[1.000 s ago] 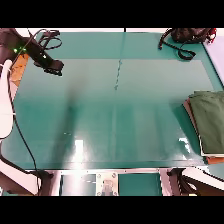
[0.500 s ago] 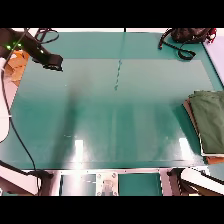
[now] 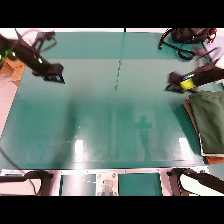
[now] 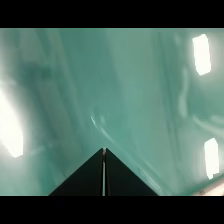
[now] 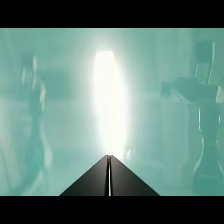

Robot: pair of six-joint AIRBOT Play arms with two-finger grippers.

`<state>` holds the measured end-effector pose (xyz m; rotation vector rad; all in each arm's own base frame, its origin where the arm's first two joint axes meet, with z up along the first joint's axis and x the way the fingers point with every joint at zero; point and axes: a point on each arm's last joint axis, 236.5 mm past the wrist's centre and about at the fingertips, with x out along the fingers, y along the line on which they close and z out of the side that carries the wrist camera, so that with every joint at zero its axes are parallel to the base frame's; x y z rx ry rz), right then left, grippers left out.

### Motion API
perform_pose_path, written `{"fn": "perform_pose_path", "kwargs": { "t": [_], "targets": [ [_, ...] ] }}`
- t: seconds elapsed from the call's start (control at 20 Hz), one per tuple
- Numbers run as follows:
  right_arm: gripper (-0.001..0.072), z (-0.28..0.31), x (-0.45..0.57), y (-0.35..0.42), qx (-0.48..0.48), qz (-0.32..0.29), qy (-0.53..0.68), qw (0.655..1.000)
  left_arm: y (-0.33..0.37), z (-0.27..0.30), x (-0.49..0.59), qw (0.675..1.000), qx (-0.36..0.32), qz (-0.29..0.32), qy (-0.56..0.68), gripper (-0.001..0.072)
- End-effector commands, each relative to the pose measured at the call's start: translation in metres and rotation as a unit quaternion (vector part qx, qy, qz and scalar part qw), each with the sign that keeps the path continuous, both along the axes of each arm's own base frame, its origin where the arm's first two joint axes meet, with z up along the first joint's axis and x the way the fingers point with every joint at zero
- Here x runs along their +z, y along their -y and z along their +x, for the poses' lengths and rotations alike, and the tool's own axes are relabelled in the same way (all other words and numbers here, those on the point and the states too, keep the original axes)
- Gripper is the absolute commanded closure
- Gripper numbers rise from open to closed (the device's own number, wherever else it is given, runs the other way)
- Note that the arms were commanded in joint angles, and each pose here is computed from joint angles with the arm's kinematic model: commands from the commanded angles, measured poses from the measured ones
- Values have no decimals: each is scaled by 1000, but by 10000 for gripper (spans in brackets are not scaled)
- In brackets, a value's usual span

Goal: Fold the shirts.

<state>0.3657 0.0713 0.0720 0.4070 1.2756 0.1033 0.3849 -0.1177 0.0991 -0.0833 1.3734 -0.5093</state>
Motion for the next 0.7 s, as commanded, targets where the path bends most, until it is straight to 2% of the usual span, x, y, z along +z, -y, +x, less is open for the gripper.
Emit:
{"fn": "perform_pose_path", "kwargs": {
  "t": [0.0,0.15,0.65],
  "targets": [
    [693,-31,-42,-76,102,-4,-4,995,15,-56,-36,999,-1,-3,-34,684],
    [693,-40,-56,-106,136,-3,8,991,20,-86,-64,999,11,-1,-37,683],
    [693,-45,-55,-116,150,-2,8,989,20,-89,-72,999,17,-3,-37,683]
  ]
}}
